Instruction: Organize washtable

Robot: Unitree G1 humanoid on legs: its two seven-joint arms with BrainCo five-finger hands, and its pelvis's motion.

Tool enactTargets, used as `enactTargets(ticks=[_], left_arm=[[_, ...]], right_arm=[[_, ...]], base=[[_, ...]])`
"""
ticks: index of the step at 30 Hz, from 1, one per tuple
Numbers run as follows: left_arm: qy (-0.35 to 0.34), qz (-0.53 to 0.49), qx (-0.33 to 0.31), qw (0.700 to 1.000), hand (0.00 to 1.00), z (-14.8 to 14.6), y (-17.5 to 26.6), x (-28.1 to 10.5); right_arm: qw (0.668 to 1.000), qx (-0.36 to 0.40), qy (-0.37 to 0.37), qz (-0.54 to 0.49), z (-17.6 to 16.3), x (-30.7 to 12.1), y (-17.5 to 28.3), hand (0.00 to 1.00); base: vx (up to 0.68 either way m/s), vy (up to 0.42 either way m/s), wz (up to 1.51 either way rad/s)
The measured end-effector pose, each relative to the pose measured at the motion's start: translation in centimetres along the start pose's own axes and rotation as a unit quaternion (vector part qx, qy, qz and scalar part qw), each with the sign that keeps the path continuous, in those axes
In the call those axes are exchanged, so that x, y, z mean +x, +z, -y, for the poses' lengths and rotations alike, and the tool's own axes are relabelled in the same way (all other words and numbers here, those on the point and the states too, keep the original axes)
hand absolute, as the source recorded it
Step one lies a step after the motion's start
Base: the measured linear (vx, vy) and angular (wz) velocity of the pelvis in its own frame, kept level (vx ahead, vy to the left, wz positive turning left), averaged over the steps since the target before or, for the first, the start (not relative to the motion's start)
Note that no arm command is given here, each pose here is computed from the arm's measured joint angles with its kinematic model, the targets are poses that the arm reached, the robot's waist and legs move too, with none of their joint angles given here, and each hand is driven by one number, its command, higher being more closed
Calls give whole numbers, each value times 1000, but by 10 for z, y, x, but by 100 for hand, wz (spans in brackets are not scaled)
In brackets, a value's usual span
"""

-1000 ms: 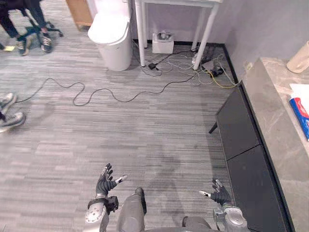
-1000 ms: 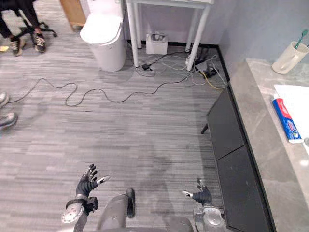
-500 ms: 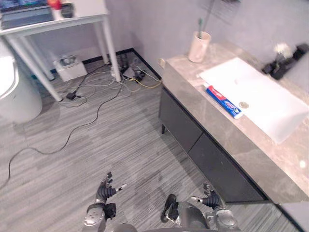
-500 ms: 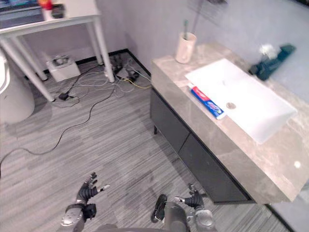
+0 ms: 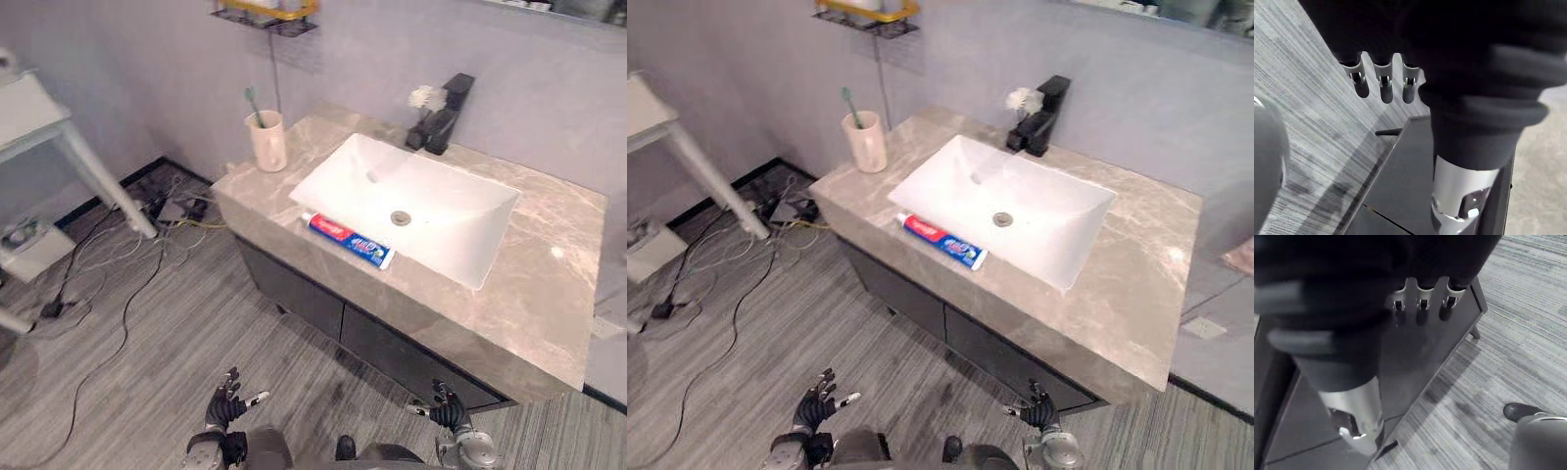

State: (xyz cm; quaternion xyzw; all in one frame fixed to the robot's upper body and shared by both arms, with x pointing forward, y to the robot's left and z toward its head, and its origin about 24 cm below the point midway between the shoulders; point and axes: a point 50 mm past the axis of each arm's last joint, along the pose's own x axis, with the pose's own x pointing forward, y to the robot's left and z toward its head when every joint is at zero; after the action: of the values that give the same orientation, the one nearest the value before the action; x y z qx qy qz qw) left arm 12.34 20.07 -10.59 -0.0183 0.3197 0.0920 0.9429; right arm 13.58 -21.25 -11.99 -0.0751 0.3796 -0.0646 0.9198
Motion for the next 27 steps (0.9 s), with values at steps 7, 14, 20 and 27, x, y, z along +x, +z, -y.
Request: enactTargets(ticks=[7,14,20,27], left_arm=[[-25,32,5,999,0,13,17,7],[9,17,38,999,0,-10,13,9],[18,-21,22,999,0,-9,-6,5],[35,-33,18,999,0,-19,-14,0]], right_arm=[[1000,5,3,-19,-6,-10,-14,0],[998,-15,17,-56,-12,-10,-27,0],[995,-49,6,-88,9,-13,-41,0],[996,-46,9,-73,5,-5,-31,0]], base=[[338,295,-60],[224,103,-52],[157,-37,-13],[-16,-13,-32]])
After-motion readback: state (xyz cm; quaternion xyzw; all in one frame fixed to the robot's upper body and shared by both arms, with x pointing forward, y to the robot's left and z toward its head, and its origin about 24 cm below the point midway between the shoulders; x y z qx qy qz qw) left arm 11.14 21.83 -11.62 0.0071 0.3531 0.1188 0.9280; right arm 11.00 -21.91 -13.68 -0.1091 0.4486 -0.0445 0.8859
